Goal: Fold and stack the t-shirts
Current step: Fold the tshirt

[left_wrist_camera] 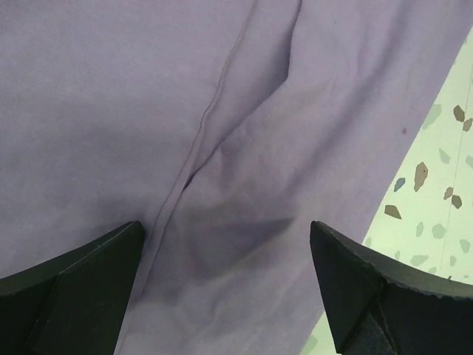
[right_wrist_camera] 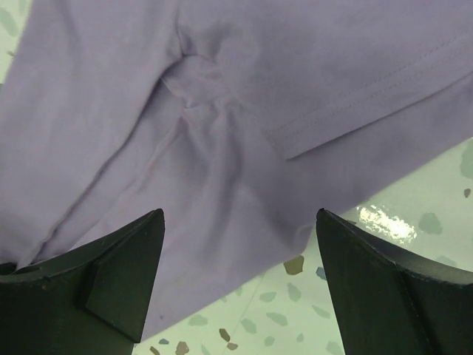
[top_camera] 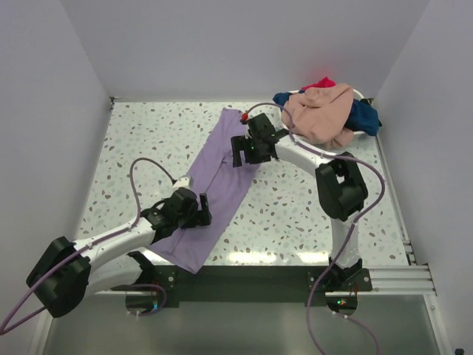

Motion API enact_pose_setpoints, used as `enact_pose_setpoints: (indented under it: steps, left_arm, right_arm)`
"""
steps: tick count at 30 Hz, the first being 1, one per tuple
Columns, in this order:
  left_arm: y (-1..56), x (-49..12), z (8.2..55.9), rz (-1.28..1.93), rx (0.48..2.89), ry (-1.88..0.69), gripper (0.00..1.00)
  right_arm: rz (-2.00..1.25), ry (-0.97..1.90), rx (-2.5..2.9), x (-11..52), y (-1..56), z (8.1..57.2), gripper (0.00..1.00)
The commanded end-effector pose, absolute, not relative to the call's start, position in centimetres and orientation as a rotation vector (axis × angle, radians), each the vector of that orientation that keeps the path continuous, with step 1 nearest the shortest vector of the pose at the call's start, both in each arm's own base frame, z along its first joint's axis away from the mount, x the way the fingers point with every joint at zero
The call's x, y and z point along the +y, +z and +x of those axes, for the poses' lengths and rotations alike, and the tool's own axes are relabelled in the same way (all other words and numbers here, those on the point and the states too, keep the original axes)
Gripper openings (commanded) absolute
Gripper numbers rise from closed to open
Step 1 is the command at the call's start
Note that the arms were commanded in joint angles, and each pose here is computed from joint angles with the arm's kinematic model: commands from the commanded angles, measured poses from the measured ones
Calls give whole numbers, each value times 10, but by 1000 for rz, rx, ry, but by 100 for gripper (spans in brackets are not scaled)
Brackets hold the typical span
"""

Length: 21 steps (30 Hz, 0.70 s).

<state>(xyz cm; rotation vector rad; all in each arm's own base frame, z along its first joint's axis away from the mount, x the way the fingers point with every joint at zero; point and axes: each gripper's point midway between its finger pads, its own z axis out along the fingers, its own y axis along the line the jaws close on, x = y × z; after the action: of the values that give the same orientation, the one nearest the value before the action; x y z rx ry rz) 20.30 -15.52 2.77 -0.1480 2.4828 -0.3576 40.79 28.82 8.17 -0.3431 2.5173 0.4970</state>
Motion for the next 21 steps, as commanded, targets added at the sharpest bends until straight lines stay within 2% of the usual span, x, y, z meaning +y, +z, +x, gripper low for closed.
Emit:
enact_pose_setpoints:
  steps: [1, 13, 21]
  left_arm:
    - [17, -163, 199, -115, 2496, -405, 100]
    - [8, -194, 177, -152, 2546, -627, 100]
    - [14, -224, 155, -167, 2552, -755, 100]
  right_arm:
    - [-313, 534, 2513, 296, 77, 420, 86]
    - [-274, 457, 2619, 292, 25, 446, 87]
    - [-212, 433, 2642, 276, 14, 476, 88]
